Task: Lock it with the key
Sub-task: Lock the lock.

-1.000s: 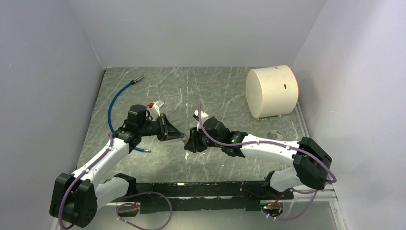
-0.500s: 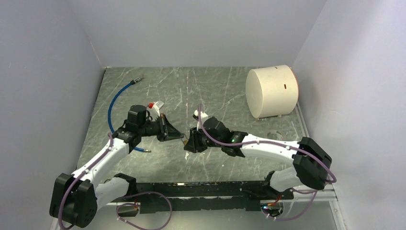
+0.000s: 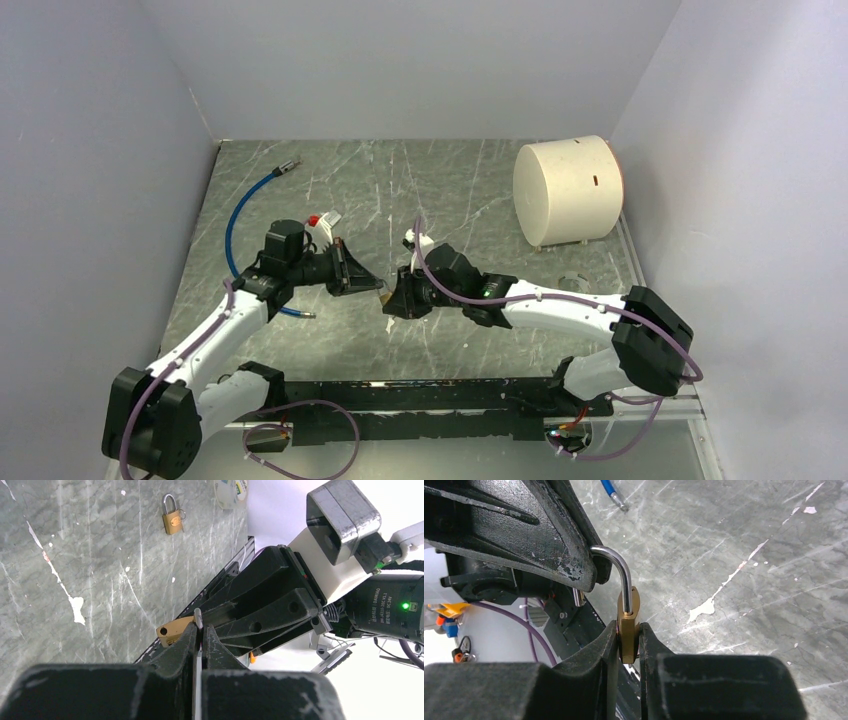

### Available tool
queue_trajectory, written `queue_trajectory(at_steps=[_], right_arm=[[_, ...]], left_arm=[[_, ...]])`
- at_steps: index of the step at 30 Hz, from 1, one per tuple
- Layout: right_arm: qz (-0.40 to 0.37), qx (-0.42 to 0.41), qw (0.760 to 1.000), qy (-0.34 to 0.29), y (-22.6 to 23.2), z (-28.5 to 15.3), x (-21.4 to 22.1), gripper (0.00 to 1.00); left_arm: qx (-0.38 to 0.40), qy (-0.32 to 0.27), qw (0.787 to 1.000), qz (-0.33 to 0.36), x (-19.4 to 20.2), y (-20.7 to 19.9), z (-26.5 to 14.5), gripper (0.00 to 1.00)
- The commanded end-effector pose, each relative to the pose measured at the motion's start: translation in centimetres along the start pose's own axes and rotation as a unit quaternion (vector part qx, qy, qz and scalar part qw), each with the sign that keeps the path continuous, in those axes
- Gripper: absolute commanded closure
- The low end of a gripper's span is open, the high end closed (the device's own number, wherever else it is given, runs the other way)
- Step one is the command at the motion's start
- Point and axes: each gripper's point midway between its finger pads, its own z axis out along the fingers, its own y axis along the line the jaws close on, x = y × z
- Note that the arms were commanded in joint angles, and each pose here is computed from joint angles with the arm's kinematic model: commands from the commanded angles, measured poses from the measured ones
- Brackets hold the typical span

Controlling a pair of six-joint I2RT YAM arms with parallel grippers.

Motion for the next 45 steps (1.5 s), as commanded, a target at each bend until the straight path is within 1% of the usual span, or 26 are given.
queue_trajectory(at_steps=[1, 3, 6, 8, 9, 10, 11, 15, 20, 24, 27, 31, 36, 39, 42, 45], right_arm=[[0.003, -0.067, 0.996, -0.056, 3.3, -1.0, -3.1, 1.00], [0.010, -0.095, 0.994, -0.056, 3.8, -1.5, -3.1, 1.00], [0.023, -0.141, 0.989, -0.047, 4.5, -2.3, -3.1, 1.00], [0.023, -0.171, 0.984, -0.038, 5.0, -2.8, -2.9, 1.00], [0.020, -0.190, 0.981, -0.034, 5.6, -3.3, -2.9, 1.00], [0.018, -0.201, 0.979, -0.032, 5.9, -3.6, -2.9, 1.00], [0.018, -0.212, 0.977, -0.030, 6.2, -3.9, -2.9, 1.00], [0.012, -0.241, 0.970, -0.022, 7.3, -4.9, -3.0, 1.00], [0.024, -0.260, 0.965, -0.038, 7.3, -6.0, -3.7, 1.00], [0.029, -0.269, 0.962, -0.037, 7.1, -6.2, -3.8, 1.00], [0.033, -0.262, 0.964, -0.032, 6.7, -5.8, -3.7, 1.00], [0.033, -0.277, 0.960, -0.025, 7.1, -5.8, -3.6, 1.00], [0.030, -0.297, 0.954, -0.014, 7.7, -5.9, -3.4, 1.00], [0.027, -0.305, 0.952, -0.008, 7.9, -6.0, -3.2, 1.00], [0.026, -0.308, 0.951, -0.005, 8.0, -6.0, -3.1, 1.00], [0.024, -0.312, 0.950, 0.000, 8.1, -5.9, -3.1, 1.00]], left_arm=[[0.019, -0.024, 0.998, 0.053, -1.0, -2.2, -0.8, 0.96], [0.010, -0.029, 0.998, 0.063, -1.1, -2.0, -1.0, 0.87], [0.008, -0.010, 0.996, 0.083, -1.0, -2.0, -1.0, 0.69], [0.010, 0.006, 0.995, 0.102, -1.0, -2.4, -1.2, 0.56], [0.019, 0.011, 0.993, 0.118, -1.1, -2.8, -1.3, 0.47], [0.028, 0.015, 0.991, 0.127, -1.2, -3.1, -1.4, 0.42], [0.035, 0.019, 0.990, 0.134, -1.3, -3.4, -1.5, 0.41], [0.061, 0.040, 0.985, 0.158, -1.3, -4.3, -2.1, 0.44], [0.077, 0.072, 0.978, 0.181, -0.2, -4.8, -2.9, 0.57], [0.096, 0.078, 0.973, 0.193, 0.4, -5.5, -3.4, 0.64], [0.101, 0.073, 0.971, 0.203, 0.3, -6.0, -3.6, 0.61], [0.110, 0.068, 0.968, 0.216, 0.3, -6.6, -3.8, 0.58], [0.102, 0.067, 0.965, 0.234, 0.3, -6.6, -4.1, 0.49], [0.082, 0.064, 0.961, 0.255, 0.0, -6.7, -4.5, 0.50], [0.092, 0.070, 0.956, 0.269, 0.2, -7.2, -4.8, 0.57], [0.109, 0.082, 0.953, 0.271, 0.6, -7.5, -4.9, 0.62]])
